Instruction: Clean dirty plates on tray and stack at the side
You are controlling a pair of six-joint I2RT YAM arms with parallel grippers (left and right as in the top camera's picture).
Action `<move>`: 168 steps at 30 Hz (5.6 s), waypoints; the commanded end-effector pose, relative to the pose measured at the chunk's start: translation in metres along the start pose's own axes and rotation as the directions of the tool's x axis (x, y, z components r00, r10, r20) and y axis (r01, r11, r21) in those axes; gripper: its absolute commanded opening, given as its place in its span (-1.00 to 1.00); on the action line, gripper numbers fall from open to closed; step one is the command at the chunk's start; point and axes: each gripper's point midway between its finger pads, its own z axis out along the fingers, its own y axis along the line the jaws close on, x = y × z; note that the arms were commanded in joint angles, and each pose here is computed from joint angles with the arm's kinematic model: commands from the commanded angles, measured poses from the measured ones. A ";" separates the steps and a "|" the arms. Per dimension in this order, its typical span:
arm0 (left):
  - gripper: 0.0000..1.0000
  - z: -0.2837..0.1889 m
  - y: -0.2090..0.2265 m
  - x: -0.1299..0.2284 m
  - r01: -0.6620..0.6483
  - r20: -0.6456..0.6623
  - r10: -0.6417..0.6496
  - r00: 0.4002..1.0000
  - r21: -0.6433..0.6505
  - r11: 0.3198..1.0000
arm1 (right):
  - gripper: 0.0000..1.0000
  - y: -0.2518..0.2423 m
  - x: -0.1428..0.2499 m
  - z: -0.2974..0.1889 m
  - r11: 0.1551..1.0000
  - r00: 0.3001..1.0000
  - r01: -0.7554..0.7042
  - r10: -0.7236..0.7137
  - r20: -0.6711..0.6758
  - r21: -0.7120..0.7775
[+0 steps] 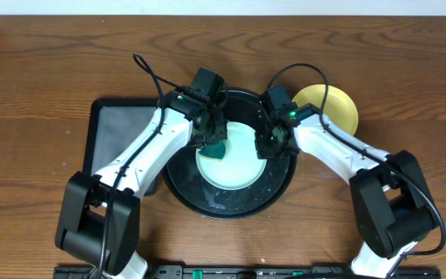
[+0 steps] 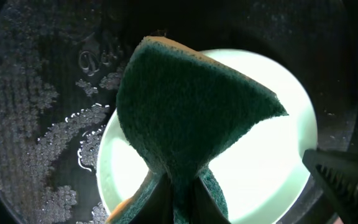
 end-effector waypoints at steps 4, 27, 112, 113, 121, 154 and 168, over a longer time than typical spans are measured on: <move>-0.85 0.018 0.008 0.003 -0.023 -0.028 0.022 0.999 -0.050 0.998 | -0.98 0.002 0.000 -0.004 0.999 0.999 0.026 -0.027 0.027 0.033; -0.85 0.058 0.036 0.032 -0.023 -0.067 0.016 0.998 -0.109 0.994 | -0.97 0.002 0.000 -0.004 0.999 0.999 0.026 -0.027 0.026 0.033; -0.85 0.031 -0.077 0.062 0.014 -0.276 0.163 0.947 0.544 0.839 | -0.98 0.004 -0.003 -0.004 0.998 0.998 0.048 -0.049 0.038 0.028; -0.85 0.027 -0.077 0.059 0.006 -0.259 0.161 0.952 0.542 0.840 | -0.97 0.004 -0.003 -0.004 0.998 0.998 0.048 -0.049 0.038 0.028; -0.85 -0.015 -0.055 0.011 -0.123 0.040 0.116 0.992 0.386 0.914 | -0.97 0.004 -0.003 -0.004 0.998 0.998 0.054 -0.055 0.039 0.029; -0.85 0.036 -0.042 0.031 -0.105 -0.093 0.147 0.985 0.356 0.929 | -0.96 0.004 -0.003 -0.004 0.998 0.998 0.055 -0.056 0.039 0.029; -0.85 -0.034 -0.053 0.001 -0.179 0.114 0.148 0.982 0.345 0.921 | -0.95 0.004 -0.003 -0.004 0.997 0.997 0.066 -0.067 0.039 0.029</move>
